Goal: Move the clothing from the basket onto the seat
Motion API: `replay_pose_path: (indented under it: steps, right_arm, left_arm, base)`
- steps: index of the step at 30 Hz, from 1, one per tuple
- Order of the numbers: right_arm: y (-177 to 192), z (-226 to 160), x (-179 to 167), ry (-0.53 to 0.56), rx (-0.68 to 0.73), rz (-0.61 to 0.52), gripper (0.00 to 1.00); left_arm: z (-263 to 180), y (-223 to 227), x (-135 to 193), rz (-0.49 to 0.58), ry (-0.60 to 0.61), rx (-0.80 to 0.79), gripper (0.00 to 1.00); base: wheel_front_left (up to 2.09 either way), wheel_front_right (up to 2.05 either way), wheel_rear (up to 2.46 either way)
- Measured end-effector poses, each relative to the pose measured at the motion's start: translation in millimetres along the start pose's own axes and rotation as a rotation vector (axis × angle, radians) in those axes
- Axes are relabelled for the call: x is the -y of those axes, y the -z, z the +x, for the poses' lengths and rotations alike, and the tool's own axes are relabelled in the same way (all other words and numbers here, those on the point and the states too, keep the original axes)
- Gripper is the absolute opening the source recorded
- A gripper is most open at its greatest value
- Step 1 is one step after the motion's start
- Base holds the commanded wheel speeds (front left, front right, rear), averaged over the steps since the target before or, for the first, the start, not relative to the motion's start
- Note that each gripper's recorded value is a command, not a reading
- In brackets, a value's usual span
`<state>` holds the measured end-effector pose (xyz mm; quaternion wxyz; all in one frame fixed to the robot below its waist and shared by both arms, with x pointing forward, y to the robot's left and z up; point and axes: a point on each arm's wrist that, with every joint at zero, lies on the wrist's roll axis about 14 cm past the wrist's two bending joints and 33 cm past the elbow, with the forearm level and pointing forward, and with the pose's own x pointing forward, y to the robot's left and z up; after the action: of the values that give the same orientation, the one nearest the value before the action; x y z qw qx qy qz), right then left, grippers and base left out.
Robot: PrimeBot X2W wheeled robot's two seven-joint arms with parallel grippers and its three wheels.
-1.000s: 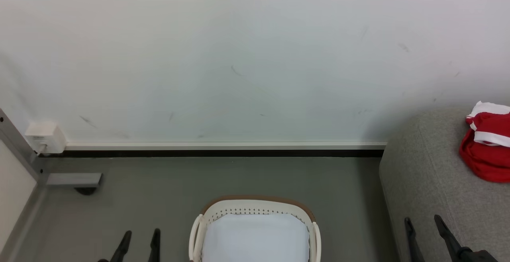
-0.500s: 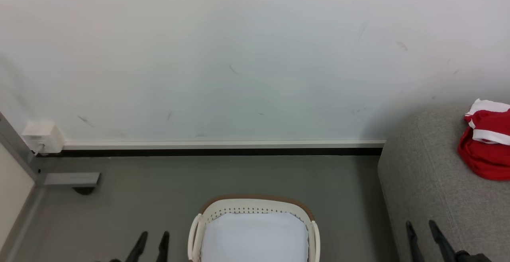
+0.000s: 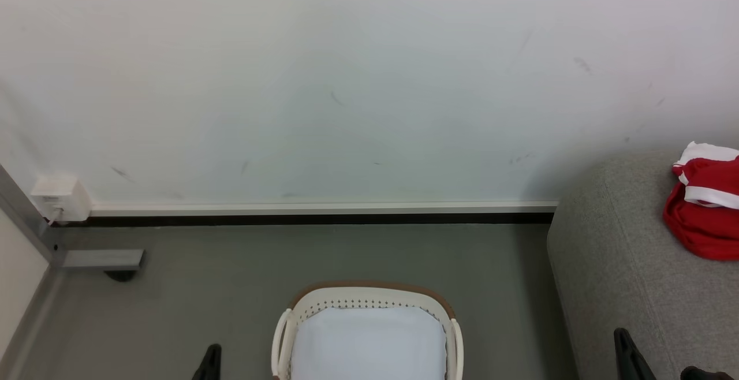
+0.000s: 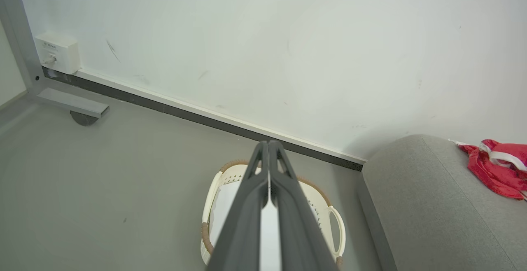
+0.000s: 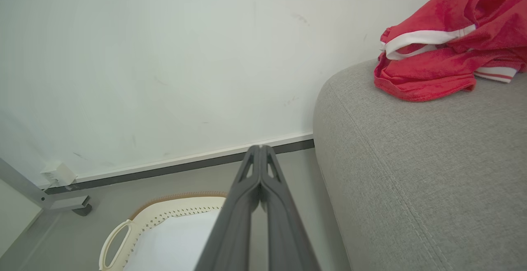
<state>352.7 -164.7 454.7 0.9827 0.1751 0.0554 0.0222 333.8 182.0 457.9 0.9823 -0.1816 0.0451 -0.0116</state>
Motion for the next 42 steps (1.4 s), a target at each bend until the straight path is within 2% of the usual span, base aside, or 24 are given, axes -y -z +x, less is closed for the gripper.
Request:
replay_pose_path:
  steps: [22, 42]
  right_arm:
    - [-15, 8, 10, 0.052, 0.024, 0.349, 0.00]
    - [-25, 14, 14, 0.061, 0.042, 0.606, 0.00]
  left_arm:
    - [14, -13, -8, -0.343, -0.054, 0.018, 0.00]
    - [24, -24, -10, -0.593, -0.060, 0.035, 0.00]
  base:
    - [0.00, 0.00, 0.00]
    - [0.00, 0.00, 0.00]
